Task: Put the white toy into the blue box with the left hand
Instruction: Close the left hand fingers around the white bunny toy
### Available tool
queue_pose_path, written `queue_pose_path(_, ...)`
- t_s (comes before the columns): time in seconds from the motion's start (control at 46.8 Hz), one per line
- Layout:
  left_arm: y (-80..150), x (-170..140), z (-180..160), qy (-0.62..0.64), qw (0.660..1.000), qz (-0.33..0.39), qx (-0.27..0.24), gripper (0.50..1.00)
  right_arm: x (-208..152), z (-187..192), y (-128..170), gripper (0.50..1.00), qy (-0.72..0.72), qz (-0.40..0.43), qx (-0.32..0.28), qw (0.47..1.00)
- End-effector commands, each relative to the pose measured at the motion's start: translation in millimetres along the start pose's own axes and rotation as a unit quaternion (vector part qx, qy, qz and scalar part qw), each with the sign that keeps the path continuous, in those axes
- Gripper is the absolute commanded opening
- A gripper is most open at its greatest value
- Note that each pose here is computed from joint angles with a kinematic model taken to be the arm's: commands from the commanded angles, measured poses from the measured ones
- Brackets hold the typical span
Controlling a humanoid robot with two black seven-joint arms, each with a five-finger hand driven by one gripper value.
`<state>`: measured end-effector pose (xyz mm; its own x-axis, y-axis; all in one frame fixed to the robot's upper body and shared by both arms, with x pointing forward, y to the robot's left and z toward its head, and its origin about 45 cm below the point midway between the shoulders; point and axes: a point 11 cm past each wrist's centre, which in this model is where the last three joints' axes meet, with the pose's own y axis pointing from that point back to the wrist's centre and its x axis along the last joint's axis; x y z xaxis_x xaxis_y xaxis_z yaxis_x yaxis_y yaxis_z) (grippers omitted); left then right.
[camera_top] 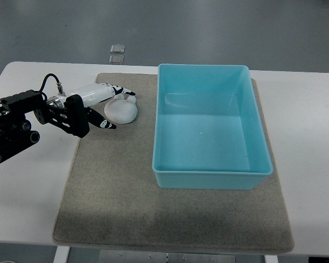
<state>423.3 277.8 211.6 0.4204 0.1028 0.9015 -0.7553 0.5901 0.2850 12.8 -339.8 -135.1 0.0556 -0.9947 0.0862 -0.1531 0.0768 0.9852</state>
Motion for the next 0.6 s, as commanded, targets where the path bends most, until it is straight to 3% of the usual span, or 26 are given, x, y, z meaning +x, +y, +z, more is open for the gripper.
queue_pose_path(0.0,-1.2,0.7,0.1,-0.002,1.000,0.000,0.000,0.864,-0.1,-0.3,0.0,0.936,0.000,0.000,0.000,1.000)
queue_pose_path(0.107,-3.8,3.5,2.1,-0.004,1.000,0.003,-0.002,0.814,-0.1,-0.3,0.0,0.936,0.000,0.000,0.000,1.000)
queue_pose_path(0.449,-3.7,-0.4,2.3,-0.008,1.000,-0.005,-0.003,0.500,-0.1,-0.3,0.0,0.936,0.000,0.000,0.000,1.000)
queue_pose_path(0.578,-3.1,4.5,1.3,-0.014,1.000,0.015,-0.001,0.500,-0.1,-0.3,0.0,0.936,0.000,0.000,0.000,1.000)
